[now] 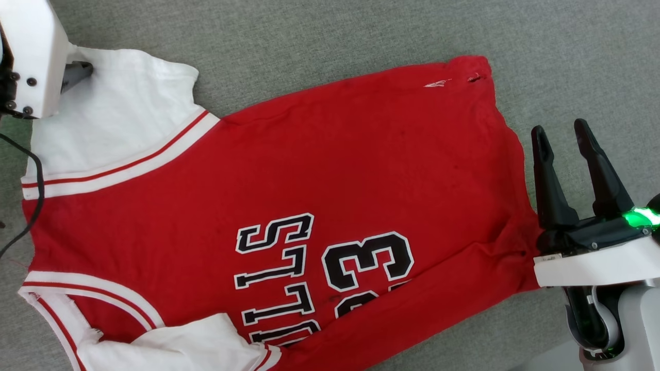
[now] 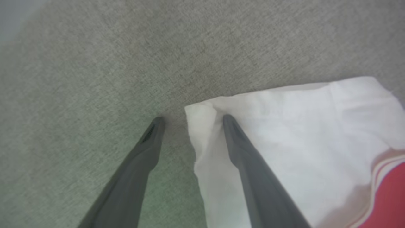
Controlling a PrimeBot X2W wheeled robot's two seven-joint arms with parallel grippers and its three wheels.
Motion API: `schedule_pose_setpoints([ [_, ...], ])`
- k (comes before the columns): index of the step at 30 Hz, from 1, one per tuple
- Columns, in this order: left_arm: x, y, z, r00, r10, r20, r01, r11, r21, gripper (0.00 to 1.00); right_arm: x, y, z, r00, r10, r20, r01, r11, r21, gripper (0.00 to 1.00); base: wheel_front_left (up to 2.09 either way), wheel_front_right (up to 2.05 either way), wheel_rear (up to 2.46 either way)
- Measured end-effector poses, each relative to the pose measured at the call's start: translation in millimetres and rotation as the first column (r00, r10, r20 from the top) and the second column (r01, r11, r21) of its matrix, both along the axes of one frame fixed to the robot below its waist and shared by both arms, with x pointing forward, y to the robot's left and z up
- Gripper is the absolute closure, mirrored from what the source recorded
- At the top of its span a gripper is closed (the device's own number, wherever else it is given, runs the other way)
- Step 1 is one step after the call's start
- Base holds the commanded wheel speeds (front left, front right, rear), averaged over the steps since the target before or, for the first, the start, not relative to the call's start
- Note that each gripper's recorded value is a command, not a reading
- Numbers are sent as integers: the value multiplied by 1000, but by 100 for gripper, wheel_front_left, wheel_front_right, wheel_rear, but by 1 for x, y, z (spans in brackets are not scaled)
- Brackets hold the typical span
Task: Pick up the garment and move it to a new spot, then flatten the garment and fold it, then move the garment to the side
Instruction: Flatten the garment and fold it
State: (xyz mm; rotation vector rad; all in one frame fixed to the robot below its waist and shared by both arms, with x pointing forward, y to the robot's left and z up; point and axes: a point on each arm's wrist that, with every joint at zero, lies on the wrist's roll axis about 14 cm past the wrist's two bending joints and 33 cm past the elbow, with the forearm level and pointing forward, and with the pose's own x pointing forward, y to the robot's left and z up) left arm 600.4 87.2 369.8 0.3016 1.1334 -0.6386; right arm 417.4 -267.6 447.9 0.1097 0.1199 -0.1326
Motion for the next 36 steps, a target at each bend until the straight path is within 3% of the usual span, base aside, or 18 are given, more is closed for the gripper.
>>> schedule_pose_setpoints([
  [1,-1,0,-2,1000,-5,-13,5,1000,2,100,0,-1,-1,1000,-3,-2,3,1000,-1,0,0,0,0],
  [4,-4,-2,-1,999,-36,-7,36,999,9,100,0,-2,-1,1000,-7,-2,7,1000,-2,0,0,0,0],
  [14,-2,-16,42,981,-13,191,38,991,-129,100,5,-10,22,999,36,-1,-36,997,-63,0,0,0,0],
  [20,-23,-21,84,940,-35,340,105,976,-191,100,10,-14,24,978,106,-178,-127,986,-112,0,0,0,0],
  [25,-53,-19,120,900,-52,433,167,958,-232,100,21,-9,15,909,170,-381,-220,971,-93,0,0,0,0],
  [28,-80,-20,130,897,-57,439,196,940,-279,100,22,-14,3,829,167,-533,-253,963,-91,0,0,0,0],
  [36,-119,-8,143,867,-58,495,234,925,-301,100,58,-3,-8,688,187,-701,-348,933,-93,0,0,0,0],
])
